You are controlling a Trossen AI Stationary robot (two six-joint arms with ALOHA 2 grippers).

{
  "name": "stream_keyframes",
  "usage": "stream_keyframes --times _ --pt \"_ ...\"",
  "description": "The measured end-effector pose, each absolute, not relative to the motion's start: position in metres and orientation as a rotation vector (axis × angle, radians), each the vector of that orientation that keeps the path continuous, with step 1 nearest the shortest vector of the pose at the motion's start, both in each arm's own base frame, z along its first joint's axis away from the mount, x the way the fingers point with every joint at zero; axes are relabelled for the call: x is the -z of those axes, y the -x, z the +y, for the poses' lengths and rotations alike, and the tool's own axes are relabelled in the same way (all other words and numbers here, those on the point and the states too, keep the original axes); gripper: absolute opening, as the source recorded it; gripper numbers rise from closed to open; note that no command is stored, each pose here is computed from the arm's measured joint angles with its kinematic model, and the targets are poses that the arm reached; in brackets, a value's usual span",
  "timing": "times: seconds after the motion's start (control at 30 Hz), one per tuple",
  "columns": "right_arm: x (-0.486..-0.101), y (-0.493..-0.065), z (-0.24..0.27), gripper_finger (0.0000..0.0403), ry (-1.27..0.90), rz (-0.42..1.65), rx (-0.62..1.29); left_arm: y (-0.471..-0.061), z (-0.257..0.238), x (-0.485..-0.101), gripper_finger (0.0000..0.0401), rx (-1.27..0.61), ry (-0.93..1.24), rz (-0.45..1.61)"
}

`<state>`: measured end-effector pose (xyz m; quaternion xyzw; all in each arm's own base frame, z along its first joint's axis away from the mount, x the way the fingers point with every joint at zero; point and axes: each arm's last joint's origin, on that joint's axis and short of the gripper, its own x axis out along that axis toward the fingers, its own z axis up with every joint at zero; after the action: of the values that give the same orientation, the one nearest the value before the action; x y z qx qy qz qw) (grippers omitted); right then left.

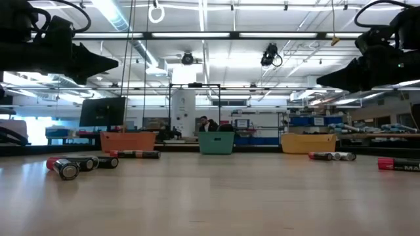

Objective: Sort batteries

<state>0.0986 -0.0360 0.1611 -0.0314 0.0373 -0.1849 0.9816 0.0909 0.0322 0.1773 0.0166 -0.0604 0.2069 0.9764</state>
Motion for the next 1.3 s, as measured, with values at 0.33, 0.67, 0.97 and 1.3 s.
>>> stream_keyframes --times 0.33,0.67,0.97,1.3 --pt "-0.161 -0.099 -0.036 0.0030 0.063 0.075 0.372 -0.091 0.032 -0.177 0.0011 -0.418 -0.034 -0.122" --pt "-0.163 -0.097 -0.039 0.0030 0.068 0.060 0.478 -0.091 0.032 -0.177 0.0011 -0.417 -0.034 -0.122" --pt "-0.163 -0.097 -0.040 0.0030 0.075 0.058 0.497 -0.091 0.032 -0.177 0.0011 -0.417 -0.034 -0.122" --pt "-0.185 -0.095 -0.039 0.0030 0.124 -0.159 0.516 -0.091 0.032 -0.177 0.0011 -0.417 -0.034 -0.122"
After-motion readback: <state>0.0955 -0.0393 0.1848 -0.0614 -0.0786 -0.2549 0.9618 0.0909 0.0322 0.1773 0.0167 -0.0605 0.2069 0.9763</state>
